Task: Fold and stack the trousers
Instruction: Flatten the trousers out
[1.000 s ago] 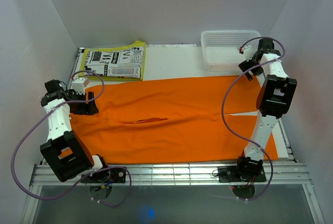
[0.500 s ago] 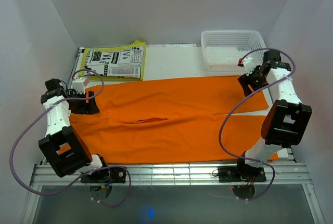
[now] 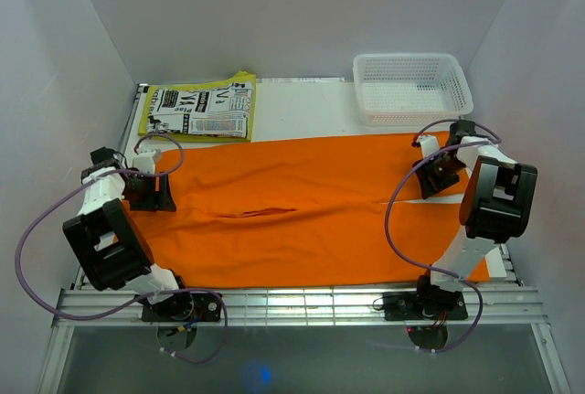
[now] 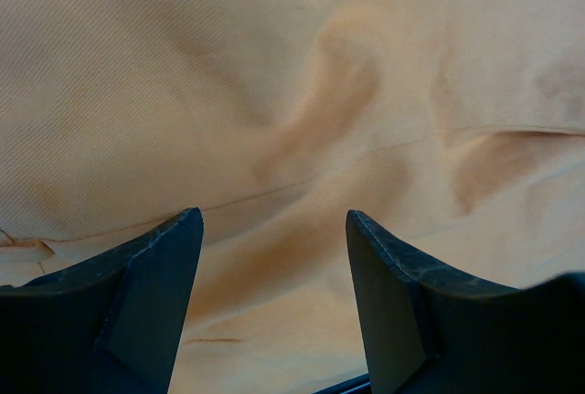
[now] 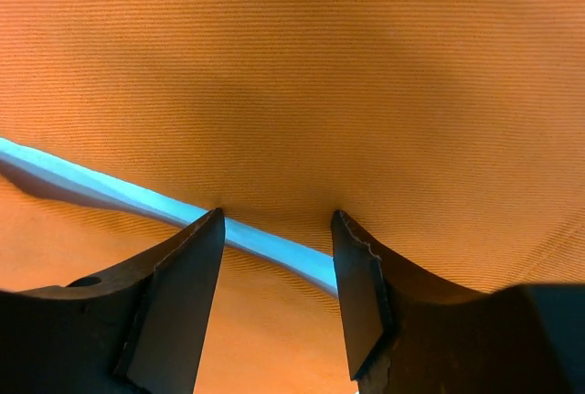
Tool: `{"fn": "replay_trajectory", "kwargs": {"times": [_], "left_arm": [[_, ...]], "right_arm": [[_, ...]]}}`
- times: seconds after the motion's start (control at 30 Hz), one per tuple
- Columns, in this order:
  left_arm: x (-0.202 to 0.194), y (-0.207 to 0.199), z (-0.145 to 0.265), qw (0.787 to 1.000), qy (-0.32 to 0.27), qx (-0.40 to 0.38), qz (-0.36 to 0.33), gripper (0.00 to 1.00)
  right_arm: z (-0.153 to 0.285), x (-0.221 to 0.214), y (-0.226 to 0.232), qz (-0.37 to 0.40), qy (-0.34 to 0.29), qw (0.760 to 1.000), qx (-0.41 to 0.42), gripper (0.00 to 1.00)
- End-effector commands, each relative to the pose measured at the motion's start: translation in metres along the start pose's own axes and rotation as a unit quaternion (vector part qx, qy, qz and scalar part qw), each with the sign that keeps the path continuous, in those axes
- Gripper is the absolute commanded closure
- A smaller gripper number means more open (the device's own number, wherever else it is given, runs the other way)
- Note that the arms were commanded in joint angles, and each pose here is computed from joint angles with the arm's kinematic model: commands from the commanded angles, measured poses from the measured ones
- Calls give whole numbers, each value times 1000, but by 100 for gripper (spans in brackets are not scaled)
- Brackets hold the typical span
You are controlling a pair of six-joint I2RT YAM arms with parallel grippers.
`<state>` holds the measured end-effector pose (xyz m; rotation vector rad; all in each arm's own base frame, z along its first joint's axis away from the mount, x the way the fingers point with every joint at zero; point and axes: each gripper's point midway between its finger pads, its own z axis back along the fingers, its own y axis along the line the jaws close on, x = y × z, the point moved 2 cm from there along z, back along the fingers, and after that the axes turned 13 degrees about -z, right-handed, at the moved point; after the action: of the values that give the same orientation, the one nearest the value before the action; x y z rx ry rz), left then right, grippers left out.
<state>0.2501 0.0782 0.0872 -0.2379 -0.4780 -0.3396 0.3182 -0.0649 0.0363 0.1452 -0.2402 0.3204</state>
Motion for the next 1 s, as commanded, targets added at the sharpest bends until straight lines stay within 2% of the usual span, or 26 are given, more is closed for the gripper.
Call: {"fn": "replay_trajectory", "kwargs": {"times": [0.0, 0.1, 0.17, 0.27, 0.4, 0.53, 0.73, 0.87, 0.97], "left_arm": [[-2, 9, -11, 1000, 6, 10, 3, 27], [3, 11, -18, 1000, 3, -8, 22, 28], [10, 10, -15, 999, -6, -15, 28, 28], [26, 11, 9, 1000, -25, 8, 2, 25], [29, 2, 42, 998, -18, 23, -55, 22], [6, -11, 53, 995, 19, 22, -93, 22], [-36, -17, 36, 992, 73, 10, -105, 23], [-49, -14, 21, 991, 91, 9, -94, 24], [-54, -9, 10, 992, 97, 10, -79, 25]], "right_arm": [[-10, -30, -29, -19, 35, 998, -43, 43], [15, -13, -36, -23, 6, 998, -50, 40], [33, 0, -27, -8, -21, 999, -26, 37], [75, 10, -10, 21, -45, 999, -4, 33], [105, -15, 6, 75, -28, 997, -15, 33], [86, -72, 27, 98, 36, 995, 4, 37], [53, -134, 39, 112, 111, 988, 3, 39], [30, -131, 13, 113, 111, 986, -47, 39], [19, -120, 0, 95, 113, 988, -51, 40]]}}
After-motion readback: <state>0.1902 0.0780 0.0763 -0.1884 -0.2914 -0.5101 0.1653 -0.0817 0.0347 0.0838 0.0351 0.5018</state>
